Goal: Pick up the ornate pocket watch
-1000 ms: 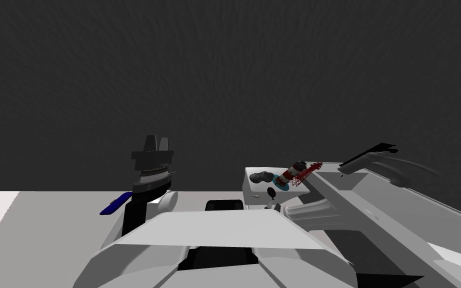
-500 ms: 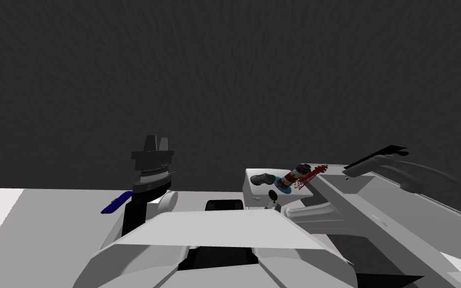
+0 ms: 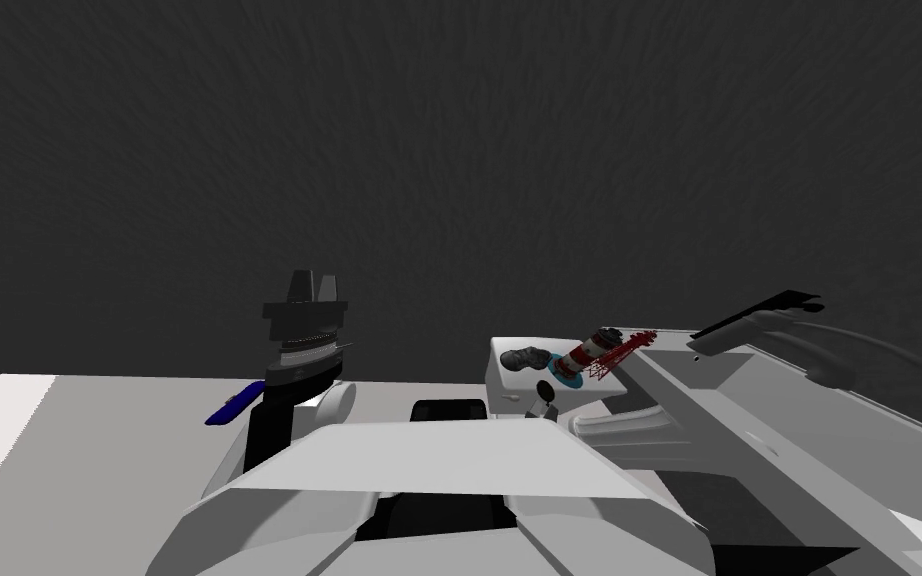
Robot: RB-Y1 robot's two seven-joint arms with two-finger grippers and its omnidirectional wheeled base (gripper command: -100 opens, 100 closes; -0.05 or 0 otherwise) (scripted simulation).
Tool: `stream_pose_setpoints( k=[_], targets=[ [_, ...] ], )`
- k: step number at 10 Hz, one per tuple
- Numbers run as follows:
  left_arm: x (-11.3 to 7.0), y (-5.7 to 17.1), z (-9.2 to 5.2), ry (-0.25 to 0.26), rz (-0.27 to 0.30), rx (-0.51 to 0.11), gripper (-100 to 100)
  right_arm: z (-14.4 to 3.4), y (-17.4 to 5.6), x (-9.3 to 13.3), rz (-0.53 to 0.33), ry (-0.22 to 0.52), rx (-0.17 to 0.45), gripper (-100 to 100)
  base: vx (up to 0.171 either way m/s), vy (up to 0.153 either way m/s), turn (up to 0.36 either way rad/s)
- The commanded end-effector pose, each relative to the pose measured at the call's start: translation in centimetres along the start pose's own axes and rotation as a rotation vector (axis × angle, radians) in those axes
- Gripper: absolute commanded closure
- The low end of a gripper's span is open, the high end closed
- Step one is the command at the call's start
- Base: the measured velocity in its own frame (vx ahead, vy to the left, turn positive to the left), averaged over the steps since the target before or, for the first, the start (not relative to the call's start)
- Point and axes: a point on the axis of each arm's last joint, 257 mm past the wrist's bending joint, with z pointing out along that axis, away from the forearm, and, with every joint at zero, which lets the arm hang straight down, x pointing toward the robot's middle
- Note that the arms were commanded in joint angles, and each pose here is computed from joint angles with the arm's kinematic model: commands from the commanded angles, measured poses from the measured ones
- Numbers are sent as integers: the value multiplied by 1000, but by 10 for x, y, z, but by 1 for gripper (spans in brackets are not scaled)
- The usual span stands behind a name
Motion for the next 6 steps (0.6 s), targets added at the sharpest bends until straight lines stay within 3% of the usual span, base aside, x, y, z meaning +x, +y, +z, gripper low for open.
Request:
stream_pose_setpoints(
  k=[1,6],
  targets=[
    [0,0,0,0,0,0,0,-1,-1,-1,-2,2,0,-100,-4,2,13],
    [0,0,0,0,0,0,0,-1,-1,-1,-2,2,0,-100,4,-2,-12]
  ],
)
